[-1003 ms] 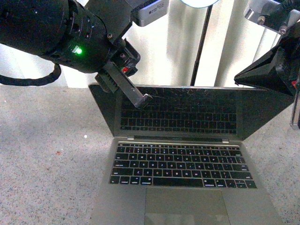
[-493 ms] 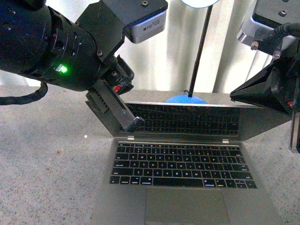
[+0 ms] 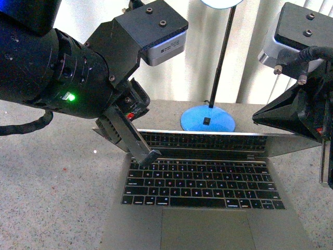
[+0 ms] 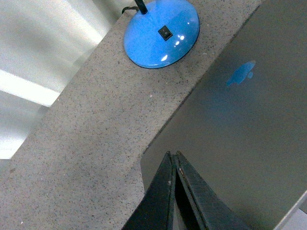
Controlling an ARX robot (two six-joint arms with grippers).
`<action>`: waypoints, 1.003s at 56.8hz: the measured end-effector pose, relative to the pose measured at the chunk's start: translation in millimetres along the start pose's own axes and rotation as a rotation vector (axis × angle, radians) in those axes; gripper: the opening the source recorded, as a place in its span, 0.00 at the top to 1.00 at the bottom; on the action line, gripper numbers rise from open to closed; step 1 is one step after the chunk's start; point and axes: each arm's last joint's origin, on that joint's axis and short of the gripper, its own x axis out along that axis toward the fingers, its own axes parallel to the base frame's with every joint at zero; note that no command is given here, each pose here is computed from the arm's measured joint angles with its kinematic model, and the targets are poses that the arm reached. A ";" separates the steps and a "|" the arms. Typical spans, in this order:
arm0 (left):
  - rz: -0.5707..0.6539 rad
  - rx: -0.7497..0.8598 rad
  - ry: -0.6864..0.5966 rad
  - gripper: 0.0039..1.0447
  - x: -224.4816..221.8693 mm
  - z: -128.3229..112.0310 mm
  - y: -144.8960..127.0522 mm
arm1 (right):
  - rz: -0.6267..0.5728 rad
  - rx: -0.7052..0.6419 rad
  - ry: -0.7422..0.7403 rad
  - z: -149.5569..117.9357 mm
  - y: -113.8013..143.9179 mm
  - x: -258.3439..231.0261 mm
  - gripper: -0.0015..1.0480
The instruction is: Close laptop
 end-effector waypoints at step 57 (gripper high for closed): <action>-0.069 -0.036 0.037 0.97 8.4 -20.7 -20.5 | 0.065 0.005 0.040 -13.5 27.6 5.7 0.97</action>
